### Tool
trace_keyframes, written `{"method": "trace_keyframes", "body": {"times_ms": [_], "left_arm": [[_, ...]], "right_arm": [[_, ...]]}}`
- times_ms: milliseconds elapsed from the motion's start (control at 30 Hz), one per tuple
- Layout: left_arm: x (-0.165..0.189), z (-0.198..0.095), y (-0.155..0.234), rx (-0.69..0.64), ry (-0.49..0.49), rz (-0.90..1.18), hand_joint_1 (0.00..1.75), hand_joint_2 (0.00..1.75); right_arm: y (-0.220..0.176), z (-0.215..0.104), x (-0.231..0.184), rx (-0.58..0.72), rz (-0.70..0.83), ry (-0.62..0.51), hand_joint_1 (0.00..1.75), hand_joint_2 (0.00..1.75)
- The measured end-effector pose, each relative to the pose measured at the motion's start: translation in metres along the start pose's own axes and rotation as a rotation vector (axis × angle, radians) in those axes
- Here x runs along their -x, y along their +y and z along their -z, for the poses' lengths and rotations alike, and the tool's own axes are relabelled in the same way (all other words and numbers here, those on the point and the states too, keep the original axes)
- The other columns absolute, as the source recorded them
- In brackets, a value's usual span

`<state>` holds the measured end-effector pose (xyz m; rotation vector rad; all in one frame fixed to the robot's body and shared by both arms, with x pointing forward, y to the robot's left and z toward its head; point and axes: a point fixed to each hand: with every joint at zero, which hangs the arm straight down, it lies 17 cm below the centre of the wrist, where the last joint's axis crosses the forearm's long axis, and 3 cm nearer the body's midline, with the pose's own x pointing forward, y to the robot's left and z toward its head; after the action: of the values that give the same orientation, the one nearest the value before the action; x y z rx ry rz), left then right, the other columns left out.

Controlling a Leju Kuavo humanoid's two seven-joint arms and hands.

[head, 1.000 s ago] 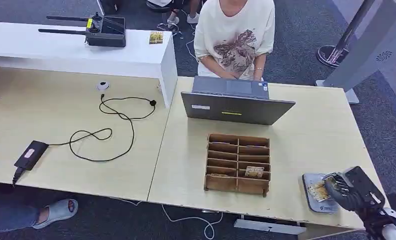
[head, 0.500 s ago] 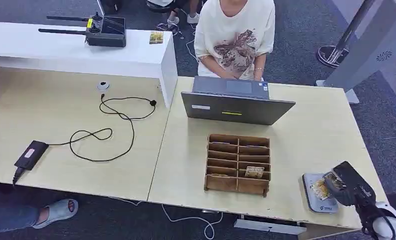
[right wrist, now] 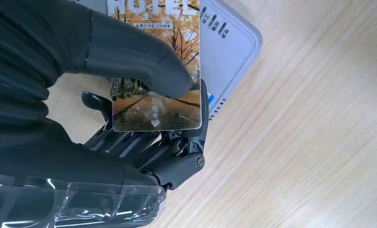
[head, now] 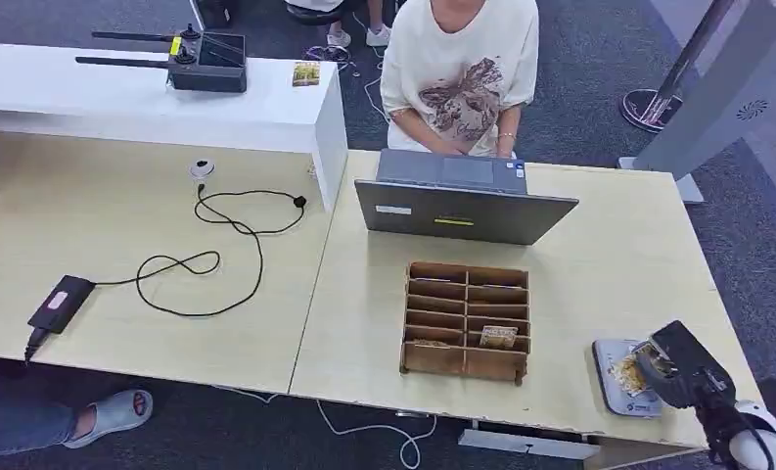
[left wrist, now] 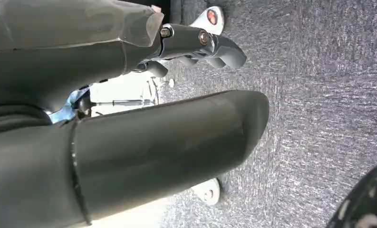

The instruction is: Pass the card to the sensor for recognition and then transmit it.

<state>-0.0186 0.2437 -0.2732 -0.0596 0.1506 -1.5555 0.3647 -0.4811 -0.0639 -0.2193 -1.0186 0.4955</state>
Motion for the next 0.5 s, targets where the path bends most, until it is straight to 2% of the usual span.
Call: {"method": "trace_keyframes", "body": {"times_ms": [300, 500], "left_arm": [[0.000, 0.000, 0.000, 0.001, -0.002, 0.000, 0.00, 0.00], [0.000, 0.000, -0.001, 0.006, -0.002, 0.001, 0.00, 0.00]], "right_arm": [[-0.005, -0.008, -0.008, 0.008, 0.052, -0.052, 1.75, 1.75], [-0.018, -0.013, -0.030, 0.024, 0.105, -0.139, 1.75, 1.75]]}}
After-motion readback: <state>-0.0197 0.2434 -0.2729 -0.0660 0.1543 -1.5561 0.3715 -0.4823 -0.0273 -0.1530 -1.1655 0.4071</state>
